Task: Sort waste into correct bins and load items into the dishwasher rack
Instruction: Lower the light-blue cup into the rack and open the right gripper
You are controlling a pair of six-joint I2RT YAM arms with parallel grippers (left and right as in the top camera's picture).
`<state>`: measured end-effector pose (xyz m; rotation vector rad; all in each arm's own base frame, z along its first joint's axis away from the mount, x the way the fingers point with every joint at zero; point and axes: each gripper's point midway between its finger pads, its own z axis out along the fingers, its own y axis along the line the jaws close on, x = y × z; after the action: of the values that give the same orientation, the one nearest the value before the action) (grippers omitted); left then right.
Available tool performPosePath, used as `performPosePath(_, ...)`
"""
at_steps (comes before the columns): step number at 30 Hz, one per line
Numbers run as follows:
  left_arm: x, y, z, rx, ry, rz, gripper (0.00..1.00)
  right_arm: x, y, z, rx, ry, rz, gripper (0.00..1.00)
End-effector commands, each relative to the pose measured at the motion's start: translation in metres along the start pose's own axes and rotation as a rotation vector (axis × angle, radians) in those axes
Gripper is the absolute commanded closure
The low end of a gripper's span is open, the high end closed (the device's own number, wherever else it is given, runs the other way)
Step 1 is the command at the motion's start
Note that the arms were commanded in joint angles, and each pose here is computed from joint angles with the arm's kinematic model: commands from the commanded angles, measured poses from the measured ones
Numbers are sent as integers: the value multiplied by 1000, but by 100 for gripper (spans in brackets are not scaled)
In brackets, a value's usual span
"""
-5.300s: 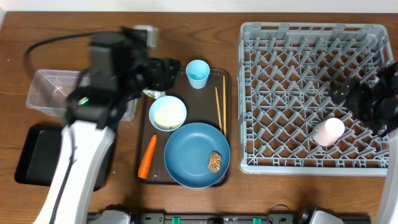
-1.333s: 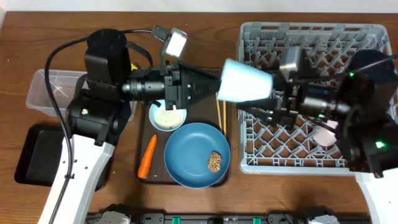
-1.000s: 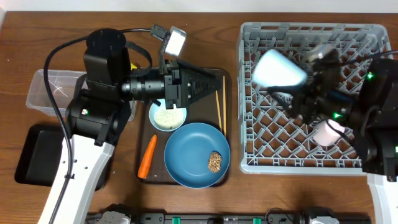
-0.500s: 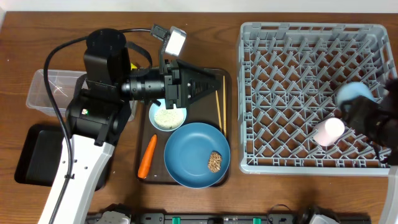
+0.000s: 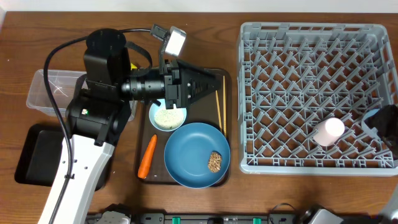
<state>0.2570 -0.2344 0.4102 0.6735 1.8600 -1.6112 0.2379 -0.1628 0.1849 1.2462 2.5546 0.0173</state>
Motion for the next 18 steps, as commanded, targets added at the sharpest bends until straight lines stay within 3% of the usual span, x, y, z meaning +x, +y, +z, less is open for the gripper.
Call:
performPosePath(1, -4, -8, -4, -1, -14, 29, 52, -11, -10, 9, 25, 5, 43, 39)
performPosePath(13, -4, -8, -4, -1, -14, 29, 53, -12, -15, 51, 55, 124, 87, 40)
performPosePath(18, -4, -8, -4, -1, -14, 29, 52, -16, -15, 53, 55, 110, 86, 25)
